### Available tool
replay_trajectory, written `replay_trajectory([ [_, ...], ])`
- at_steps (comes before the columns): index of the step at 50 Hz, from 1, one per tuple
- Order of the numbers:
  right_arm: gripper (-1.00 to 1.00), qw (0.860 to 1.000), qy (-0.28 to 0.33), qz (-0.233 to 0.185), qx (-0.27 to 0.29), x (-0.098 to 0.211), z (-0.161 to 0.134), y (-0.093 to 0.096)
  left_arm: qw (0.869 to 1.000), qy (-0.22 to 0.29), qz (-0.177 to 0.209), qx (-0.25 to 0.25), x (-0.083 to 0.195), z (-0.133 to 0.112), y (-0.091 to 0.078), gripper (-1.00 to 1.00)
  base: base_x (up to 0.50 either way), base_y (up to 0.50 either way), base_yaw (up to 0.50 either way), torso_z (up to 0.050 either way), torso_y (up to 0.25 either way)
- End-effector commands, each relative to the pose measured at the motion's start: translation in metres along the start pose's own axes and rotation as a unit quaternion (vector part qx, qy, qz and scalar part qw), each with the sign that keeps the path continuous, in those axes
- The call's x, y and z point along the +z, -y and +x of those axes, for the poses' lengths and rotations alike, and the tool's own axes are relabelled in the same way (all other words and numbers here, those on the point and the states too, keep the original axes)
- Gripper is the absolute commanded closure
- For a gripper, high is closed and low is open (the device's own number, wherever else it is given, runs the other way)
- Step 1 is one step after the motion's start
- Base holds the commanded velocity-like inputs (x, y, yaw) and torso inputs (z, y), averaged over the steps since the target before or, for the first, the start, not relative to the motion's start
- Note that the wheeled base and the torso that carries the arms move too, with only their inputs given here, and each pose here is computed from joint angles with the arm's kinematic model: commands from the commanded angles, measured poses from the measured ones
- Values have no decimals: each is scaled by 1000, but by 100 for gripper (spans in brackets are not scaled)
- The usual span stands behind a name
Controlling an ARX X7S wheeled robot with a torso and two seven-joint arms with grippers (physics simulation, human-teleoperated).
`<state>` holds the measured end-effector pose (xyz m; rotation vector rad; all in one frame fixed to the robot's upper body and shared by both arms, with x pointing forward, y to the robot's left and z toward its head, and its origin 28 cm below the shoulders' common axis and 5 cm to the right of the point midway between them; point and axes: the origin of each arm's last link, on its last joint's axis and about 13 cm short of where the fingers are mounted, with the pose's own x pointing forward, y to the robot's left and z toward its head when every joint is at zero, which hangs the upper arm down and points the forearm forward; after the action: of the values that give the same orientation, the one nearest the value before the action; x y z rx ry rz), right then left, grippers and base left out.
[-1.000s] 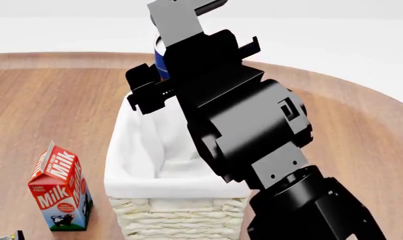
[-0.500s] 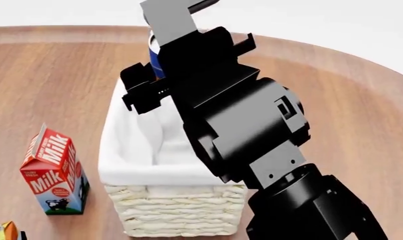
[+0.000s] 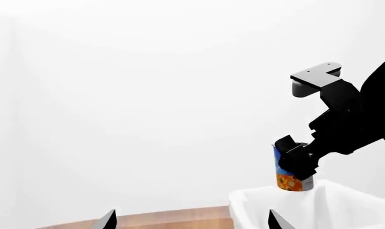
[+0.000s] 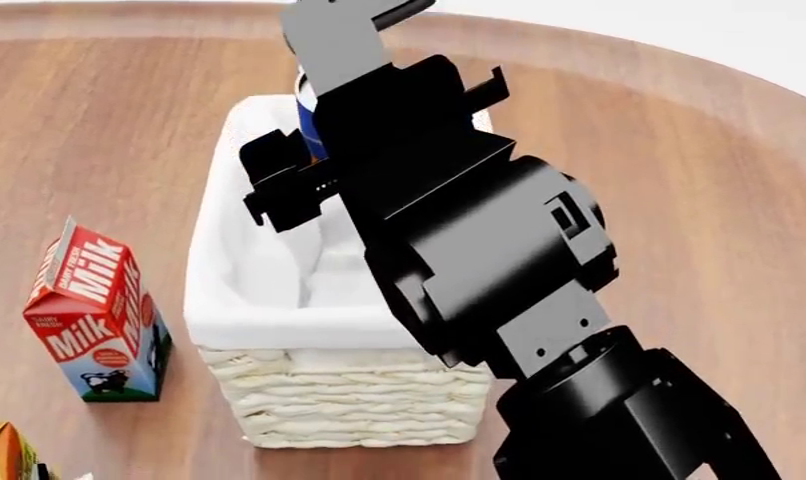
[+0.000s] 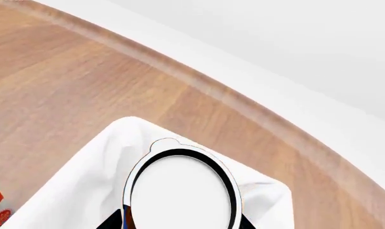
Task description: Pick up the alphabet soup, and put it in the basket.
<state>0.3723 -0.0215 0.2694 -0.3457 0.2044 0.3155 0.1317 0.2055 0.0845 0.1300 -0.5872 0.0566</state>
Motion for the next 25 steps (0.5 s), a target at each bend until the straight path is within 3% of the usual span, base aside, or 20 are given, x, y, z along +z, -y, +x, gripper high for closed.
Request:
replay_trajectory([
  [1, 100, 1000, 8, -11, -8, 3, 0, 2, 1000, 0, 1, -2, 0, 0, 0, -100, 0, 0, 0, 0, -88],
  [25, 100, 1000, 7, -13, -4, 1, 1, 0, 1000, 2, 7, 0, -1, 0, 0, -100, 0, 0, 0, 0, -87],
])
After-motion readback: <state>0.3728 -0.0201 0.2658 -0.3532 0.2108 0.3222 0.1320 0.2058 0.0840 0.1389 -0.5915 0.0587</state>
